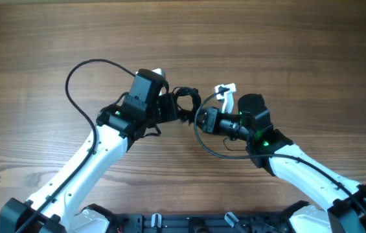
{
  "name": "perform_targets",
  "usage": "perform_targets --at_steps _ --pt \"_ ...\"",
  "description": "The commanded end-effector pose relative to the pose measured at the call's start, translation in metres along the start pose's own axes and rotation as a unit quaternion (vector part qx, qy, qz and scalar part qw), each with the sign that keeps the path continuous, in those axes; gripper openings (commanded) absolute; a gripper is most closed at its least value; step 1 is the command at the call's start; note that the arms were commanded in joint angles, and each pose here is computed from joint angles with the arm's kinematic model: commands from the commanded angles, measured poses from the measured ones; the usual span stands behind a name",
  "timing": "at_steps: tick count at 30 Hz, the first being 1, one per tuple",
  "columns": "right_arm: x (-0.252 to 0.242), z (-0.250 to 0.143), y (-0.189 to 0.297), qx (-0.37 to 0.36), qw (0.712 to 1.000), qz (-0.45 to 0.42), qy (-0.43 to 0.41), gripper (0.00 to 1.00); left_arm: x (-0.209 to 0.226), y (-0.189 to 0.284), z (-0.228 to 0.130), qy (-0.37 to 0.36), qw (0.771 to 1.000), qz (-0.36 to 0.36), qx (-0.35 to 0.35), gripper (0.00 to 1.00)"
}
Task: Untangle cables
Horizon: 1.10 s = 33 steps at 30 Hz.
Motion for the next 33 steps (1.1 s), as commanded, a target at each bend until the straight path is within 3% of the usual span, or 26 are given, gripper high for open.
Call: perform_targets --at_steps 1,5,6,8,10,11,13,19,22,25,26,29,33 --pt "0.000 0.008 -0.001 -0.030 0.999 -0.015 -0.003 0.05 -0.016 0.000 -0.014 -0.108 0.989 -0.083 0.057 0.04" --pt "-0.010 0.008 0.000 -0.041 0.998 -0.052 -0.015 0.05 -0.033 0.002 -0.022 -0.141 0.977 -0.139 0.075 0.04" --pt "-0.015 0.007 0.000 -0.045 0.996 -0.070 -0.024 0.17 -0.041 0.004 -0.024 -0.146 0.971 -0.168 0.082 0.04" --pt "-0.019 0.008 0.001 -0.054 0.994 -0.084 -0.036 0.29 -0.047 0.007 -0.026 -0.149 0.964 -0.198 0.094 0.04" --pt "-0.018 0.009 0.001 -0.057 0.994 -0.082 -0.035 0.56 -0.044 0.005 -0.025 -0.147 0.968 -0.182 0.086 0.04" --pt "-0.018 0.009 0.001 -0.057 0.994 -0.081 -0.034 0.81 -0.040 0.004 -0.022 -0.144 0.973 -0.165 0.078 0.04" --pt "-0.015 0.010 0.003 -0.053 0.995 -0.074 -0.035 0.97 -0.028 0.001 -0.013 -0.097 0.988 -0.112 0.052 0.04" --pt "-0.008 0.027 0.022 -0.083 0.994 -0.055 -0.032 1.00 0.006 0.003 0.018 0.027 0.999 -0.041 -0.006 0.04" --pt "-0.006 0.022 0.020 -0.059 0.997 -0.039 -0.028 1.00 0.015 0.006 0.025 0.045 0.998 -0.035 -0.016 0.04" --pt "-0.001 0.015 0.019 -0.025 0.998 -0.017 0.054 1.00 0.018 0.007 0.029 0.067 0.997 -0.044 -0.014 0.04" --pt "0.000 0.012 0.019 -0.013 0.994 -0.010 0.109 1.00 0.016 0.008 0.028 0.066 0.996 -0.058 -0.006 0.04" --pt "-0.001 0.011 0.019 -0.008 0.987 -0.013 0.158 0.99 0.002 0.011 0.022 0.012 0.992 -0.121 0.026 0.04" --pt "-0.014 0.018 0.021 -0.038 0.985 -0.073 0.154 1.00 -0.011 0.017 0.008 -0.112 0.970 -0.205 0.068 0.04"
Point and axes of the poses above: each gripper's point midway between its finger pads, its own y axis back along the fingers, its own x axis along the line the jaws close on, z = x × y, the point moved 7 cm from there along y, back along the fingers, and after that the axes turned 5 degrees about y, right-handed, at the moved point
